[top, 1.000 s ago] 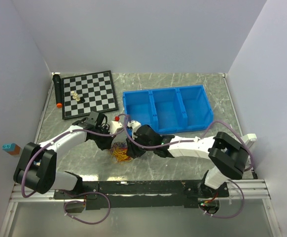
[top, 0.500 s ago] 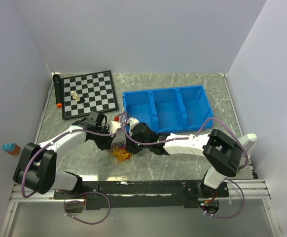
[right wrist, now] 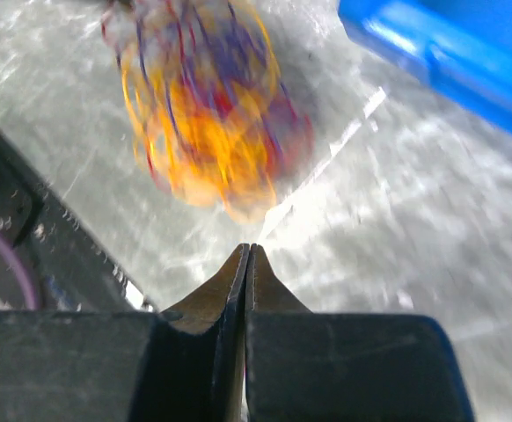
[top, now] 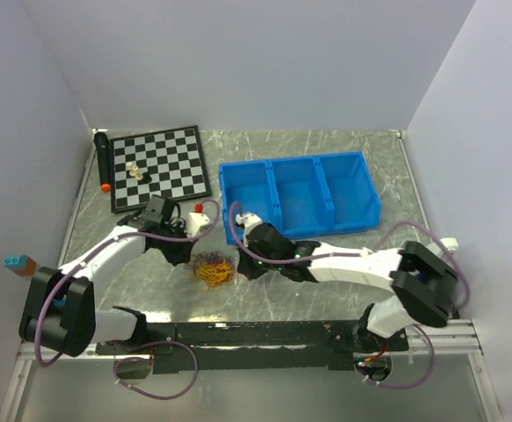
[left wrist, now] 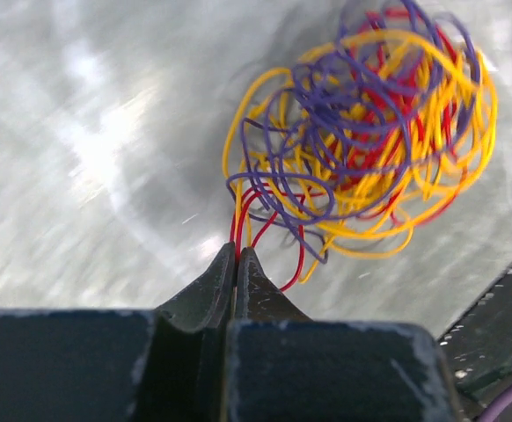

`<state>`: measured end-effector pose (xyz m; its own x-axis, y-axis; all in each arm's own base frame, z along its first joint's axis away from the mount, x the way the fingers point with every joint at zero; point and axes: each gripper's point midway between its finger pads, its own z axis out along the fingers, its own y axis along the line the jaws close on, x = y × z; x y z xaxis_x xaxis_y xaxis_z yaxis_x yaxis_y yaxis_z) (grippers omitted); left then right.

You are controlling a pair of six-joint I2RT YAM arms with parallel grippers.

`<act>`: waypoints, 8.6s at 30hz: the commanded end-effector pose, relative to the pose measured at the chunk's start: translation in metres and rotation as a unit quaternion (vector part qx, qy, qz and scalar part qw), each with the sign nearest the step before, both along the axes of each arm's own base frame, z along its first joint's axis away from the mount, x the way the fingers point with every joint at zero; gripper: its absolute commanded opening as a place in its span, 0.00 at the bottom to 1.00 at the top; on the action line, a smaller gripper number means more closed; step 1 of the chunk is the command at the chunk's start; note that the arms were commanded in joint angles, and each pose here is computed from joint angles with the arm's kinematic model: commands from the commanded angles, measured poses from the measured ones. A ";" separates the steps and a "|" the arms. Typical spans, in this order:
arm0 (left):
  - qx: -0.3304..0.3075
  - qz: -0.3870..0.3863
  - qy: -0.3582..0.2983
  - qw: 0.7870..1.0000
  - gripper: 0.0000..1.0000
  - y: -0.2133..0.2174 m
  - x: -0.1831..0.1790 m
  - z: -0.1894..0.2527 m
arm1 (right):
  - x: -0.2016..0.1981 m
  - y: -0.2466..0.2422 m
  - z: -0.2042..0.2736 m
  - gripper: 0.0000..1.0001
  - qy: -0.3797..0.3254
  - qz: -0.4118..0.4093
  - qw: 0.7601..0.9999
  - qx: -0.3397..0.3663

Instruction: Untangle the cables

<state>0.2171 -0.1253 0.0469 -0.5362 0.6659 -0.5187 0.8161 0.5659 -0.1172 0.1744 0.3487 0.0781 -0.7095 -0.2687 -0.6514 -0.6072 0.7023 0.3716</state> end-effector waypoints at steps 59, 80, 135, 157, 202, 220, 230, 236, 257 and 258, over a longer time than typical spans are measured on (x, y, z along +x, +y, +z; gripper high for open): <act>0.004 0.047 -0.002 0.999 0.01 0.058 -0.008 0.001 | 0.033 0.064 0.013 0.00 -0.029 -0.054 0.996 0.072; -0.013 0.056 -0.005 0.998 0.01 0.058 -0.006 0.002 | 0.032 0.098 0.026 0.50 -0.028 -0.014 0.991 0.133; 0.051 0.088 -0.076 0.992 0.01 0.091 0.016 0.029 | -0.001 -0.085 0.041 0.00 -0.044 -0.181 0.982 0.039; 0.107 0.218 -0.089 0.966 0.01 0.170 0.042 0.046 | 0.002 -0.302 0.251 0.00 -0.254 -0.448 0.847 0.131; 0.351 0.277 -0.084 0.890 0.01 0.265 0.024 -0.031 | -0.055 -0.491 0.395 0.00 -0.432 -0.600 0.659 0.139; -0.035 0.168 -0.112 0.979 0.03 0.113 0.047 0.141 | 0.014 -0.274 0.305 0.00 -0.307 -0.399 0.851 0.150; -0.082 0.131 -0.140 0.978 0.04 0.089 0.039 0.192 | 0.016 -0.176 0.357 0.00 -0.312 -0.242 0.890 0.230; -0.095 0.136 -0.184 0.969 0.03 0.085 0.045 0.217 | 0.004 -0.131 0.400 0.00 -0.308 -0.153 0.896 0.281; -0.165 0.134 -0.233 0.949 0.04 0.067 0.059 0.277 | -0.016 -0.078 0.151 0.15 -0.093 -0.064 0.992 0.049; -0.167 0.133 -0.234 0.949 0.04 0.066 0.059 0.280 | -0.018 -0.076 0.146 0.28 -0.089 -0.056 0.994 0.040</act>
<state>0.2767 -0.0462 0.2959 -0.3932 0.3292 -0.8585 0.6235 0.7817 0.0142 0.1668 0.2633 0.2535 -0.5464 -0.0334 -0.8369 -0.5679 0.7492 0.3409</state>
